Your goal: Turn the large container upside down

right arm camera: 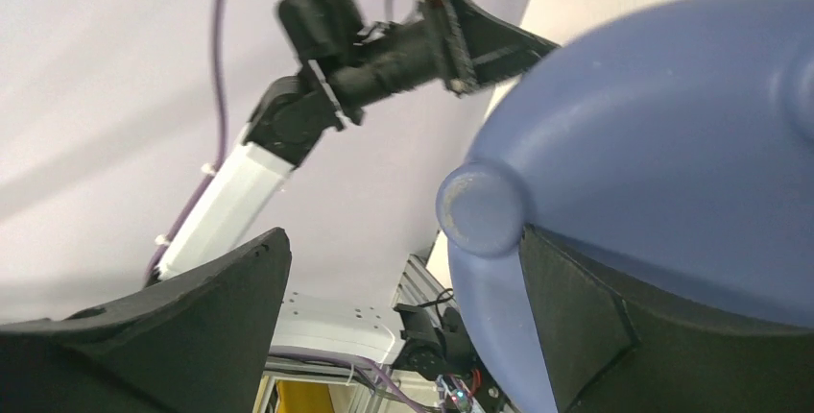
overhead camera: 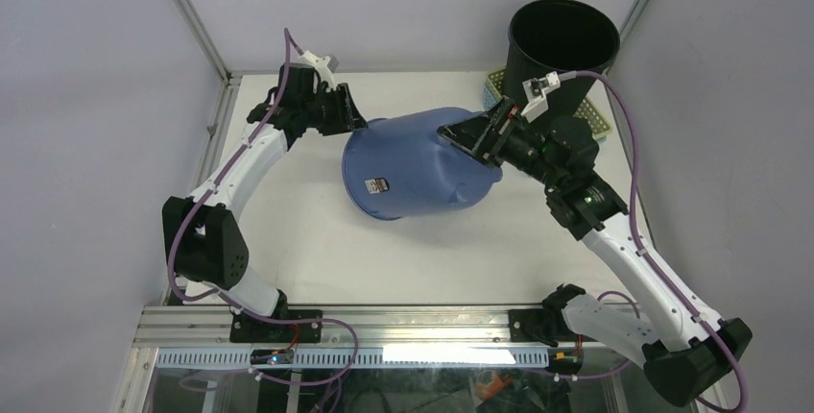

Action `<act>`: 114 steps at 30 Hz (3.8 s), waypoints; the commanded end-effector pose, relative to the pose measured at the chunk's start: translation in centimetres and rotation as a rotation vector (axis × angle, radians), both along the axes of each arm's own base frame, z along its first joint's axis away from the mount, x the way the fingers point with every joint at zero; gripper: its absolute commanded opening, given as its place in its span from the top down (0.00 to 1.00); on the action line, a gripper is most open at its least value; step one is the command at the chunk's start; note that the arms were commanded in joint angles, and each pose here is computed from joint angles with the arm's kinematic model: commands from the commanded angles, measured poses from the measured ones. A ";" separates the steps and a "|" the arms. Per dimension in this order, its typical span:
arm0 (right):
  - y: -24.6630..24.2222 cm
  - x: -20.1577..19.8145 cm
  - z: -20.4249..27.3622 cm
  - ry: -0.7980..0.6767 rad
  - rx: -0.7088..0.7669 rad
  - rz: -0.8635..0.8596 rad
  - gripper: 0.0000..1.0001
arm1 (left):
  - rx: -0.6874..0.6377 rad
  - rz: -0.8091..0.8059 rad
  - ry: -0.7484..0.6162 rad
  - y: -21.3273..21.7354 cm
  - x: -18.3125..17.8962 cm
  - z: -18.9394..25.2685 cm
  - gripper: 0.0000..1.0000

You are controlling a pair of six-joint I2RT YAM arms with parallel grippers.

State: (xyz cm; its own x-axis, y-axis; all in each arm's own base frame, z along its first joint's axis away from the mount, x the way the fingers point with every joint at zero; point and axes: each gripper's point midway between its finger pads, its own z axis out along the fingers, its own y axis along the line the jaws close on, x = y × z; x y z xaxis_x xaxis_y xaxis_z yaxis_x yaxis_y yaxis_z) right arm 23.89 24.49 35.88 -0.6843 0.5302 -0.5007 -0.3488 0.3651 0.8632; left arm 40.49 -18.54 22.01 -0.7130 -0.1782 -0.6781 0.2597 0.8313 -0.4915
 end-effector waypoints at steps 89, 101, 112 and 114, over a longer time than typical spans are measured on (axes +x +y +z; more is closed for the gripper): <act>-15.3 21.8 3.3 -0.231 -1.413 -0.472 0.09 | -0.079 -0.291 -0.154 -6.1 -11.8 8.4 0.01; -17.3 24.2 -2.7 -0.115 -1.413 -0.339 0.47 | -0.079 -0.284 -0.122 -6.1 -12.9 7.1 0.01; -19.1 21.8 4.7 -0.243 -1.424 -0.508 1.00 | -0.073 -0.279 -0.102 -6.1 -12.9 6.2 0.01; -18.7 20.7 7.0 -0.301 -1.413 -0.536 1.00 | -0.075 -0.280 -0.098 -6.2 -12.8 6.0 0.01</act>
State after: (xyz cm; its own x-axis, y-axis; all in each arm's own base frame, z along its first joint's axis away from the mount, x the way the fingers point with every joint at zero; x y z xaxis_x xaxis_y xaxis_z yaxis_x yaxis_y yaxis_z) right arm 47.32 6.48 32.88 -0.5759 -0.3377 -0.7446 -0.0991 0.9328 -0.3464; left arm 27.73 -24.22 26.50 -0.7150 -0.0151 -0.6990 0.4870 0.7065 -0.5135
